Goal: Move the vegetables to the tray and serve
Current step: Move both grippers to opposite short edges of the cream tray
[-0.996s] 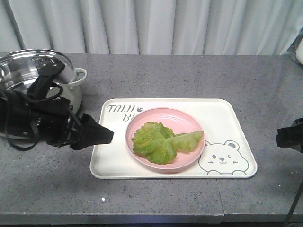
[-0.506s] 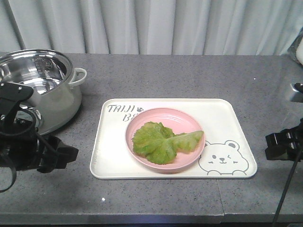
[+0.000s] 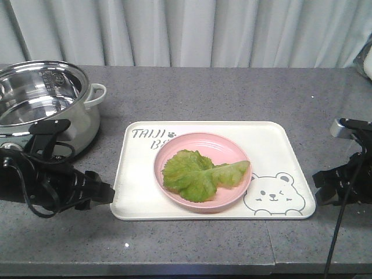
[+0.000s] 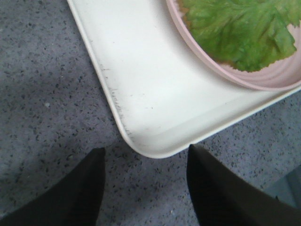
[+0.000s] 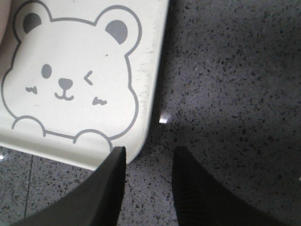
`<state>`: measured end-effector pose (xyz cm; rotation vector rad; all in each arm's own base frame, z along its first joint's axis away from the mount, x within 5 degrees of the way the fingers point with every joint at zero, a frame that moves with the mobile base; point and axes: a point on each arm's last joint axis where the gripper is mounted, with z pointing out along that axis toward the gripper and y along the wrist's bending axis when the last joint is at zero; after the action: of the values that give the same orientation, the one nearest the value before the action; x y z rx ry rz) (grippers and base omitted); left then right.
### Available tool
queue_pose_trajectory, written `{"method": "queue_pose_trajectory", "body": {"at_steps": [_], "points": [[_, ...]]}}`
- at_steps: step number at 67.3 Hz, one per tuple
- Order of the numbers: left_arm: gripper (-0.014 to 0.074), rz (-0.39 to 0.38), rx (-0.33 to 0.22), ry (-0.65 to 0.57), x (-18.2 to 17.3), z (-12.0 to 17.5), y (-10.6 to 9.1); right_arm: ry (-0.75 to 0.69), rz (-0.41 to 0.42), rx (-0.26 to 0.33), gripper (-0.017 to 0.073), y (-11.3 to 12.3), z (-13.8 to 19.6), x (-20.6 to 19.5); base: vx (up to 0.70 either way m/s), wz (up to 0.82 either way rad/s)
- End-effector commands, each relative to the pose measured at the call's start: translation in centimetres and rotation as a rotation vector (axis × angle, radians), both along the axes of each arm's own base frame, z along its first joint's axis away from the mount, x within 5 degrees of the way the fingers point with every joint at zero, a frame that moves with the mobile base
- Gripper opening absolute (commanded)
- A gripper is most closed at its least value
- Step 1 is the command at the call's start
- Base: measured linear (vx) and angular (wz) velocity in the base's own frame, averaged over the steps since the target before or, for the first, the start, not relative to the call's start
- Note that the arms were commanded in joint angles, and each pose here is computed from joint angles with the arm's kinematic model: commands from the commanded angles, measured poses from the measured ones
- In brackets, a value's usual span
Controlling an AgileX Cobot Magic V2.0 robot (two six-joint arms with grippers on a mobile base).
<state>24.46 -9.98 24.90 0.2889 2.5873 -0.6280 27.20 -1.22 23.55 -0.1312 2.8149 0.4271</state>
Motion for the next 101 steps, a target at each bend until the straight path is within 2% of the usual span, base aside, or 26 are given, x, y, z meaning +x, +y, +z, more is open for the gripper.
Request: {"method": "queue_pose_trajectory", "body": {"at_steps": [1,9,22,49,72,101], "points": [[0.0376,0.061,-0.074,-0.038,0.9,0.7,-0.5,-0.076,-0.010,-0.004,0.0245,-0.2,1.1,0.6,0.00,0.00],[0.0376,0.058,-0.082,-0.027,1.7,-0.3,-0.8,-0.082,-0.001,-0.003,0.0245,-0.1,0.9,0.9,0.00,0.00],[0.0376,0.068,-0.068,-0.031,2.7,-1.4,-0.9,-0.095,0.025,0.039,0.0245,0.2,0.4,1.5,0.00,0.00],[0.0376,0.067,-0.076,0.007,4.4,-2.3,-1.5,-0.098,0.033,0.029,0.0245,0.0,-0.8,2.3,0.00,0.00],[0.0376,0.077,-0.071,0.049,4.9,-3.6,-1.7,-0.114,0.061,0.113,0.0245,0.6,-2.0,3.3,0.00,0.00],[0.0376,0.103,-0.049,0.063,5.6,-5.1,-1.6,-0.120,0.050,0.101,0.0242,0.4,-2.6,3.7,0.00,0.00]]}}
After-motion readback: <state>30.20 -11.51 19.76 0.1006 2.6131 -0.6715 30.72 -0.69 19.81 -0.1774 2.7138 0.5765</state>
